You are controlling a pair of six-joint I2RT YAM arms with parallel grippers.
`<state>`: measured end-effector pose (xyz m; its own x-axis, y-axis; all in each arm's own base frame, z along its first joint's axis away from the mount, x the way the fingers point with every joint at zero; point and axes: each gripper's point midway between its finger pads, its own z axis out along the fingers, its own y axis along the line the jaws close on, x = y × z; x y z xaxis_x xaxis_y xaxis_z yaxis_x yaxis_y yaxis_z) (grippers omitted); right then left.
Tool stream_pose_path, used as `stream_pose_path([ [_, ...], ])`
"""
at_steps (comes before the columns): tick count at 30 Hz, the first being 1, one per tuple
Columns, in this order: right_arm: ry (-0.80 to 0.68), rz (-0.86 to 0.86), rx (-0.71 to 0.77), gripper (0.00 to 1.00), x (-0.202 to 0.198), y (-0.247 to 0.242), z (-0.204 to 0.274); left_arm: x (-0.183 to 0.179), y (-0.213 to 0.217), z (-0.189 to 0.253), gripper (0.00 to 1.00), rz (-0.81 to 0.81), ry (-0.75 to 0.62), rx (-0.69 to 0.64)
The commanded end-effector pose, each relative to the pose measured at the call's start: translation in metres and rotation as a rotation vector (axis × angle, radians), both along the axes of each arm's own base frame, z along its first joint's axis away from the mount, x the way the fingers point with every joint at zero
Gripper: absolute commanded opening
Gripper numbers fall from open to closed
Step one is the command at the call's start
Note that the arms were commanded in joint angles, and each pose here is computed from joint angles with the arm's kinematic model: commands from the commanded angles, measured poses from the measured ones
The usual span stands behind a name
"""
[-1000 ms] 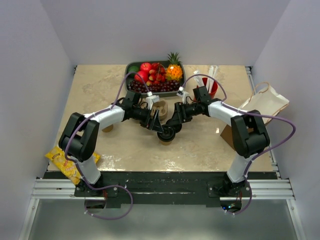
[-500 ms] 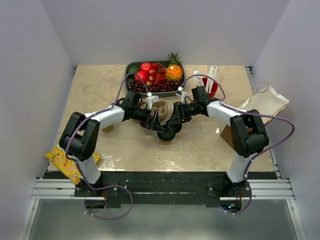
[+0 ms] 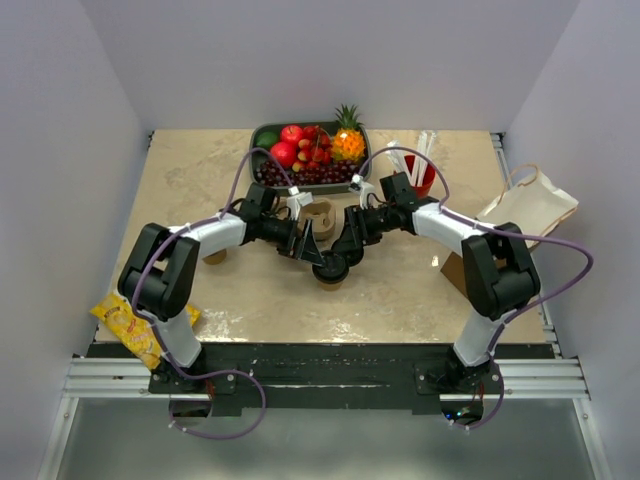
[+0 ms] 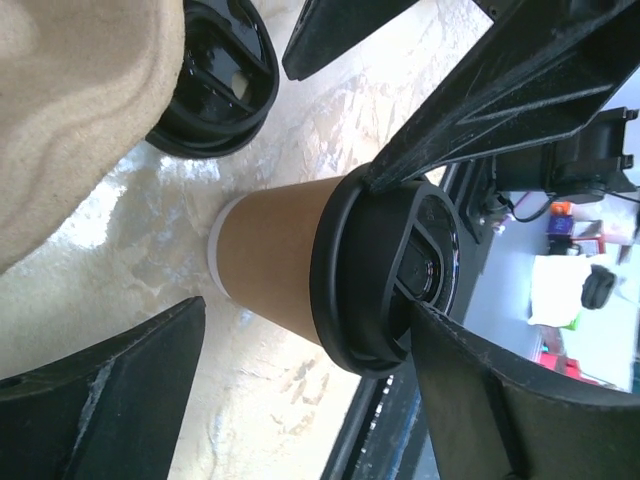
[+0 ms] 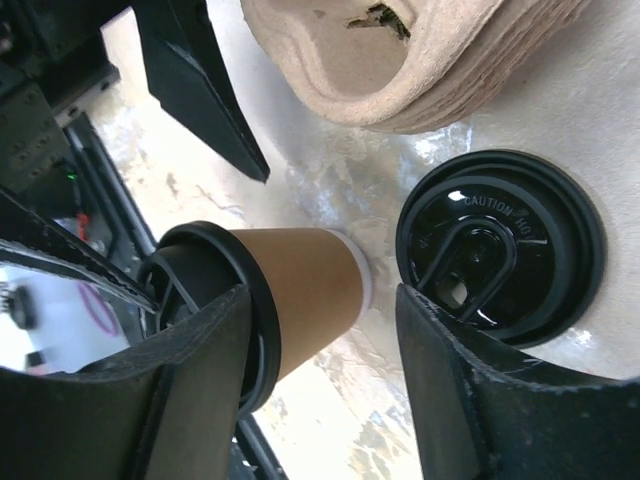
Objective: Pack the takeout coffee
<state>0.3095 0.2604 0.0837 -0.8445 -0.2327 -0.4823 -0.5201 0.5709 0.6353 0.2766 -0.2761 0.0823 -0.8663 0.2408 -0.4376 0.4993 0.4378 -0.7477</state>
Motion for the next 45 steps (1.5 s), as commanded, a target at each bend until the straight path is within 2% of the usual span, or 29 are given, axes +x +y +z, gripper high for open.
stream_pose_path([
  [1,-0.046,0.05,-0.077,0.66,-0.011,-0.01,0.004,0.015,-0.004,0.018,0.88,0.003,-0.17,-0.032],
  [4,-0.101,0.062,-0.012,0.71,0.0,-0.006,0.036,0.021,-0.011,0.042,0.9,-0.017,-0.243,-0.084],
  [7,-0.131,0.085,0.004,0.74,0.002,-0.004,0.054,0.025,-0.008,0.047,0.93,-0.036,-0.282,-0.065],
  [13,-0.234,0.164,-0.049,0.75,-0.001,-0.016,0.061,0.029,-0.004,0.057,0.94,-0.098,-0.378,-0.045],
  [16,-0.309,0.274,-0.077,0.76,-0.015,-0.027,0.061,0.03,0.001,0.069,0.93,-0.148,-0.462,-0.017],
  [18,-0.391,0.425,-0.112,0.76,-0.031,-0.038,0.054,0.029,0.007,0.073,0.93,-0.17,-0.503,0.016],
  [20,-0.439,0.523,-0.155,0.79,-0.046,-0.048,0.045,0.036,0.019,0.084,0.93,-0.135,-0.549,0.045],
  [21,-0.519,0.607,-0.191,0.8,-0.046,-0.052,0.04,0.038,0.025,0.087,0.93,-0.111,-0.55,0.058],
  [24,-0.595,0.705,-0.23,0.82,-0.05,-0.051,0.028,0.053,0.051,0.101,0.93,0.0,-0.568,0.106],
  [31,-0.537,0.781,-0.213,0.81,-0.059,-0.023,-0.006,0.093,0.106,0.163,0.93,0.22,-0.672,0.134],
  [37,-0.575,0.818,-0.197,0.78,-0.058,0.02,-0.02,0.116,0.16,0.209,0.93,0.376,-0.722,0.137],
  [45,-0.583,0.799,-0.12,0.7,-0.04,0.092,-0.024,0.106,0.209,0.24,0.93,0.492,-0.772,0.176],
])
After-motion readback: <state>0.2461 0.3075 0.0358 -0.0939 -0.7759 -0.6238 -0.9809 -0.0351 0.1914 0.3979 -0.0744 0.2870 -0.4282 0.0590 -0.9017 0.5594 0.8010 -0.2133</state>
